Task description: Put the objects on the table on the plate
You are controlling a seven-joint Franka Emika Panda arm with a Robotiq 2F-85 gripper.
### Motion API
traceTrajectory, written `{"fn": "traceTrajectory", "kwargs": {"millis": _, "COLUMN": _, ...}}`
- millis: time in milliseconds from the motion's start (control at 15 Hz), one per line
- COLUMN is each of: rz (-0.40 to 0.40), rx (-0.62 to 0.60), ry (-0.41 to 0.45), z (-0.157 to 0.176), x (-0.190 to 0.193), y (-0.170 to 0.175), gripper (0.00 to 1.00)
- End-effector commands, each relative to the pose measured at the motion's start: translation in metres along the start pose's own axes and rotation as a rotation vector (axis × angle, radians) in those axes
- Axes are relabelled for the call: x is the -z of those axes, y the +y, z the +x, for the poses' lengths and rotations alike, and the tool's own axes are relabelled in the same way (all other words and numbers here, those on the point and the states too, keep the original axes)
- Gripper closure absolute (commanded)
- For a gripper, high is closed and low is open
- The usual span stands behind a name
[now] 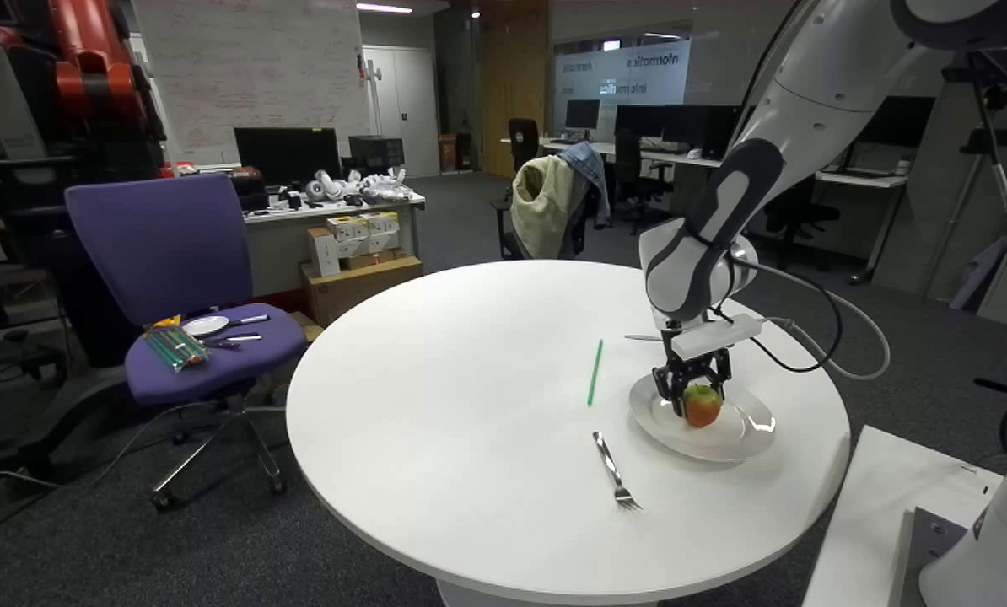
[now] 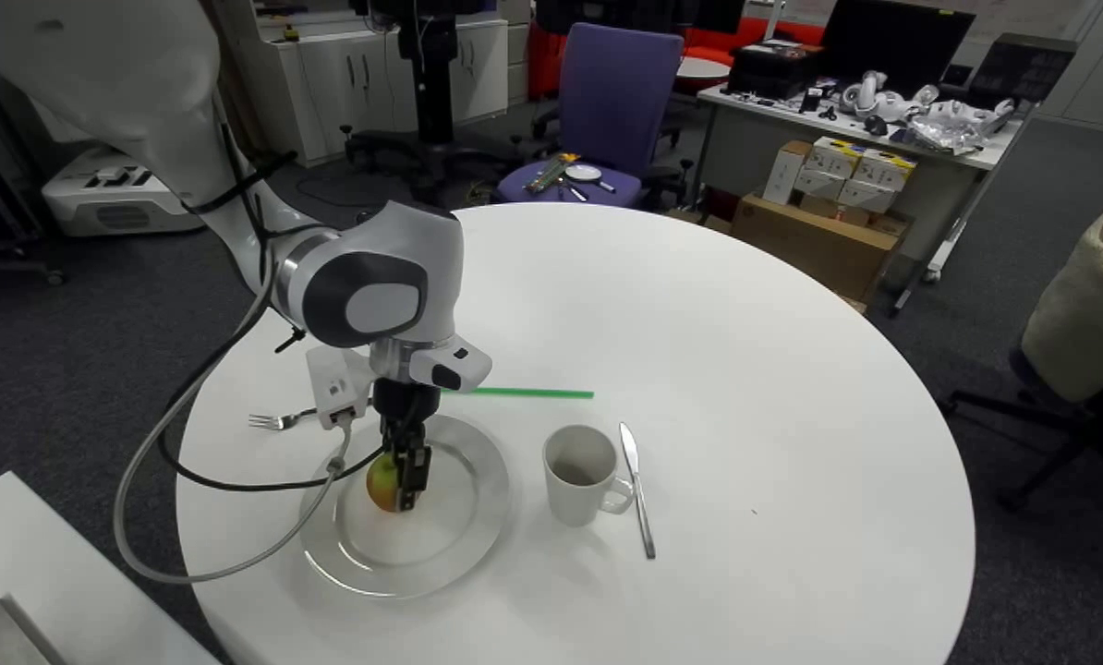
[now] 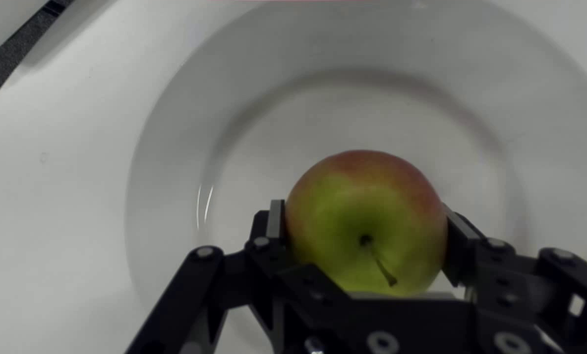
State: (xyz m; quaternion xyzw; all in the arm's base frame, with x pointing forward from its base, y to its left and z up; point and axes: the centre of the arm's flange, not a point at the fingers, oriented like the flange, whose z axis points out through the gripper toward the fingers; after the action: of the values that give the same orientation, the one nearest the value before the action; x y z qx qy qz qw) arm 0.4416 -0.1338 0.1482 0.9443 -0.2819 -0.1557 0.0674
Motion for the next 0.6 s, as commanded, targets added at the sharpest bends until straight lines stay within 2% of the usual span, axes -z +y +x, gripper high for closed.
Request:
{"fn": "traceTrajectory", "kwargs": {"millis": 0, "rz": -0.012, "rx": -0.024, "ry": 0.001, "z": 0.0061, "x": 0.003, "y": 0.0053, "gripper": 0.51}}
{"fn": "traceTrajectory", "kwargs": {"millis": 533, "rz": -0.013, "rx": -0.032, "ry": 0.013, "z": 0.0087, "x": 0.0063, "y": 0.0048, "gripper": 0.51}}
